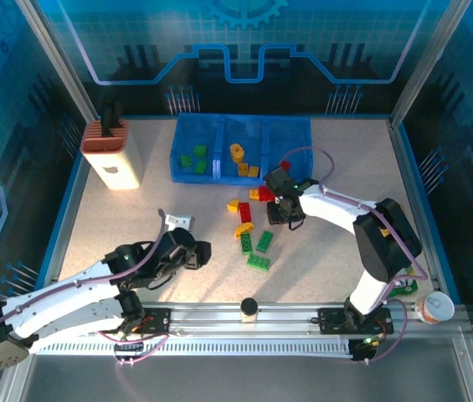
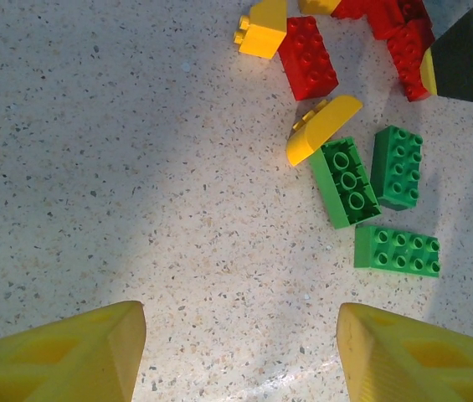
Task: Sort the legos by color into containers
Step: Pick up the lego from the center of the table.
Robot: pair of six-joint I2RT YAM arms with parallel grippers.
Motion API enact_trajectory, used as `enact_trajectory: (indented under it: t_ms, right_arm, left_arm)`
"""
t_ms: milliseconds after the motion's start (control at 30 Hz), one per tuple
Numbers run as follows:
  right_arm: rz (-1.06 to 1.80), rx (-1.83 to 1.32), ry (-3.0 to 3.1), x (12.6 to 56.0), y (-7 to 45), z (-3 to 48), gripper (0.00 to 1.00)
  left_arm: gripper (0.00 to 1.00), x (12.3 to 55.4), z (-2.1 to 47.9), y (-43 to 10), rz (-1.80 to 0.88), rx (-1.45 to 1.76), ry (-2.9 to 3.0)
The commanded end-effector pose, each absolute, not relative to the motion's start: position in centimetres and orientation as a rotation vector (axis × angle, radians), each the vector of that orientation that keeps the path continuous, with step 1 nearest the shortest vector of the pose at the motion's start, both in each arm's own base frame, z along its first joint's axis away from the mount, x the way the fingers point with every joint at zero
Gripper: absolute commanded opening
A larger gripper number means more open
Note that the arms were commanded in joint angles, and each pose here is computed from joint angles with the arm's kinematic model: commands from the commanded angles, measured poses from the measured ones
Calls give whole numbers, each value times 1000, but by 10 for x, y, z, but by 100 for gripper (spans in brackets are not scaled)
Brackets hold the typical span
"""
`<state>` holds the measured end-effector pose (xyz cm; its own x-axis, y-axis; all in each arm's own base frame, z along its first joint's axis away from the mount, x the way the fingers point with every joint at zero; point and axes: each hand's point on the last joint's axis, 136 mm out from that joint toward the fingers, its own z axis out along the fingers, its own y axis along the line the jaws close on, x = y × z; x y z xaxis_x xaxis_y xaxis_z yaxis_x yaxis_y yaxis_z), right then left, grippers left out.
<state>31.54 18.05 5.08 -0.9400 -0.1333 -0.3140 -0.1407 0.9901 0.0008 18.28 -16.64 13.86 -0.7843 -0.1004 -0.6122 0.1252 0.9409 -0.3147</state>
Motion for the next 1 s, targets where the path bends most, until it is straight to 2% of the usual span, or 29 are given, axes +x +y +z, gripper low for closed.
enact_trajectory:
  t_ms: [0,167,533,633,800,967]
  right_arm:
    - [-16,-202,2764,322,178,76,53]
    - [-25,-183,2762,333,173,78,55]
    - [-2,-181,2873,334,180,33,54]
    - [-5,-172,2876,334,180,31,43]
    - [-18,-201,2815,340,186,59,26]
    - [2,-211,2689,360,191,120,22]
  left_arm:
    - [63,180,133,-159,-410,15,2439]
    - [63,180,134,-159,-412,15,2433]
    - [62,175,129,-151,-415,-9,2436]
    - [62,174,128,-149,-411,-8,2437]
    - [61,174,126,-147,-408,-10,2432]
    - [61,175,128,-148,-408,-10,2430]
